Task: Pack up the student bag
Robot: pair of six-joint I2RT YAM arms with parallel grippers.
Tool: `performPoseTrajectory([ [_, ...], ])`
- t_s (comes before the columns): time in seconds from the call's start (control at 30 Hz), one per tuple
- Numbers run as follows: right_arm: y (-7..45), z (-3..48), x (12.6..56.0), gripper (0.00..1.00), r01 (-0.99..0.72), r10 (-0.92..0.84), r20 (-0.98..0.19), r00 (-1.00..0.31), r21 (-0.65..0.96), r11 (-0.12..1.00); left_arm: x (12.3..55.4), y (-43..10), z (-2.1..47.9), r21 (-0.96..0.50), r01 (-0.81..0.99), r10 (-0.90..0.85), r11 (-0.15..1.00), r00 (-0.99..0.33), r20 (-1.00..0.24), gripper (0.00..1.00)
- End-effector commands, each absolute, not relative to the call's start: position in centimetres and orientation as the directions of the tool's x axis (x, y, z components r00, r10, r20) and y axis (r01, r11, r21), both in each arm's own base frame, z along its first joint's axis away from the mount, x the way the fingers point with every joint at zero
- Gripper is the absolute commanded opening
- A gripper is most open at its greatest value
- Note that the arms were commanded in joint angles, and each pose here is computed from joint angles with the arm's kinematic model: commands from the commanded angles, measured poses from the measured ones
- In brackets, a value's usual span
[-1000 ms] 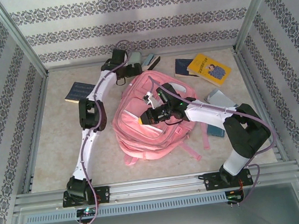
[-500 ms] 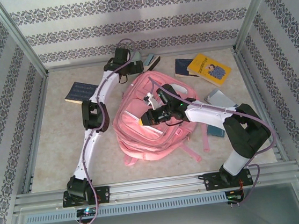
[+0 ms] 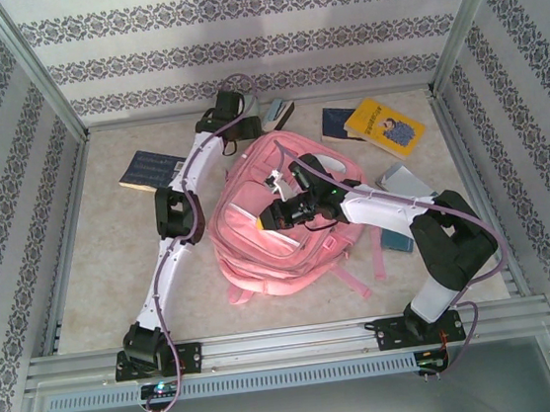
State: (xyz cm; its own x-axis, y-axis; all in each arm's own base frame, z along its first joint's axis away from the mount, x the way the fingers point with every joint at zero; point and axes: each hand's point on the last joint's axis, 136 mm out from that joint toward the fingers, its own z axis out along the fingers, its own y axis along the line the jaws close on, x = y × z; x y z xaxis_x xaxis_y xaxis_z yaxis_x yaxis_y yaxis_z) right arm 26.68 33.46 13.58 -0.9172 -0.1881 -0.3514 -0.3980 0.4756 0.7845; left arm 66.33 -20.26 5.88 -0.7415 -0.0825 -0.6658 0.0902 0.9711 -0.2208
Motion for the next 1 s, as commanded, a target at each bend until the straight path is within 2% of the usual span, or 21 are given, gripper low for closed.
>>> performPoseTrajectory([
  [0.0, 33.7, 14.6, 26.9, 0.0, -0.422, -0.184, -0.381, -0.906, 0.794, 0.437, 64.1, -17.8, 2.5, -0.206, 0.024, -0.094, 0.978, -0.835, -0.542, 0.71],
  [0.37, 33.1, 15.6, 26.4, 0.0, -0.441, -0.169, -0.411, -0.896, 0.779, 0.444, 61.4, -14.3, 3.7, -0.179, -0.008, -0.091, 0.984, -0.882, -0.462, 0.69],
  [0.67, 32.9, 17.0, 25.9, 0.0, -0.472, -0.156, -0.452, -0.878, 0.769, 0.431, 55.3, -12.8, 4.7, -0.203, -0.017, -0.095, 0.979, -0.92, -0.381, 0.71],
  [0.77, 32.9, 17.6, 25.6, 0.0, -0.482, -0.156, -0.462, -0.873, 0.768, 0.423, 53.7, -12.9, 5.7, -0.236, -0.01, -0.1, 0.972, -0.922, -0.374, 0.76],
  [0.9, 32.9, 18.1, 25.5, 0.0, -0.496, -0.154, -0.478, -0.865, 0.763, 0.415, 52.6, -12.2, 5.3, -0.203, -0.042, -0.107, 0.978, -0.942, -0.319, 0.96],
  [0.97, 32.9, 18.2, 25.4, 0.0, -0.499, -0.152, -0.483, -0.863, 0.761, 0.415, 52.7, -12.1, 5.5, -0.2, -0.056, -0.119, 0.978, -0.94, -0.318, 1.0],
])
